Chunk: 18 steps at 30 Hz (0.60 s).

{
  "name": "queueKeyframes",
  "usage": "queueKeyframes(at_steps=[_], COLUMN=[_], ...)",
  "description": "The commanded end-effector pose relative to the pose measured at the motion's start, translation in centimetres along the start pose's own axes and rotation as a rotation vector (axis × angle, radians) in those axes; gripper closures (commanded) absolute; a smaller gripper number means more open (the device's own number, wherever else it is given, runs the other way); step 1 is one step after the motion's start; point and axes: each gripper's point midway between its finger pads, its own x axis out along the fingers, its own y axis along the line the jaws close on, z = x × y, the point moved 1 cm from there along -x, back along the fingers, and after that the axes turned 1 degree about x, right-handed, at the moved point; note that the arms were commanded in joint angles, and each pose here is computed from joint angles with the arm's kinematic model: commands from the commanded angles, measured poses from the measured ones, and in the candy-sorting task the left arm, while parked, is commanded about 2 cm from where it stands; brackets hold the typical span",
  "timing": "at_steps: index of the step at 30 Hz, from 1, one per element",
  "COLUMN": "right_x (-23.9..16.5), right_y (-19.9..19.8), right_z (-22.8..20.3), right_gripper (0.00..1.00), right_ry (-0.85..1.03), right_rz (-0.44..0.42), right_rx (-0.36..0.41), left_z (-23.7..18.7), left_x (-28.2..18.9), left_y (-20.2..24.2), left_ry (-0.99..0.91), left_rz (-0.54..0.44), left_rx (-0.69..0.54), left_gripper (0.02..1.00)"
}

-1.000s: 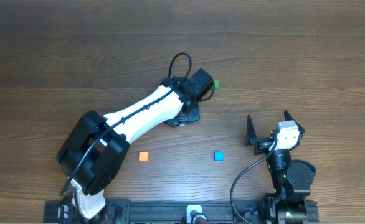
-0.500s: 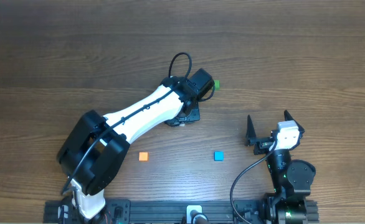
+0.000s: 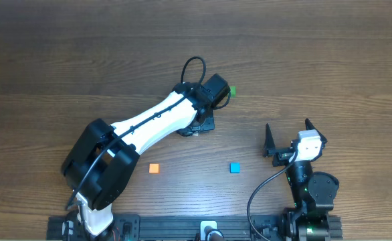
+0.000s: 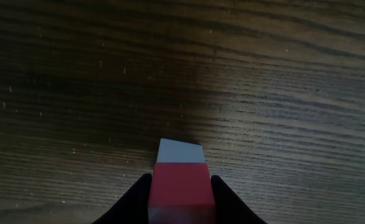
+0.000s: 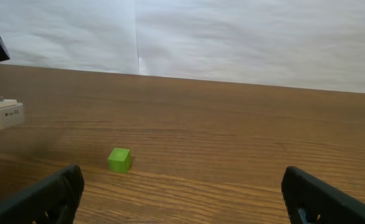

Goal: Stack Cubes

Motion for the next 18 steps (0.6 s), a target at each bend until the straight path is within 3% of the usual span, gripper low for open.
queueKeyframes(at_steps=[1,4,6,7,9,12,18], right_x=[0.0,0.0,0.0,0.0,0.0,0.0,0.0], right_y=[0.2,0.2,0.2,0.2,0.2,0.2,0.2], right_z=[-0.2,-0.2,-0.2,-0.2,-0.2,-0.2,-0.2], right_gripper=[0.007,0.007,0.007,0.009,0.009,0.007,0.009], right_ry=[0.002,0.002,0.002,0.002,0.002,0.002,0.002], right_rz=[0.008,0.008,0.008,0.008,0.008,0.008,0.008], right_rx=[-0.004,-0.004,-0.004,-0.004,-0.004,-0.004,-0.004], left_z=[-0.2,-0.2,-0.2,-0.2,-0.1,0.3,2.2], left_x=[0.5,0.4,0.4,0.4,0.3,-0.7,-8.0], left_y=[0.4,0.4,0.4,0.4,0.3,0.0,0.9], left_ry=[0.013,0.013,0.012,0.012,0.007,-0.014,-0.195], left_rz=[0.012,0.011,0.011,0.011,0.005,-0.019,-0.093], left_rx=[-0.008,-0.008,-0.008,-0.008,-0.009,-0.011,-0.033], left_gripper=[0.7,0.619,0.4,0.22,0.018,0.018,0.018])
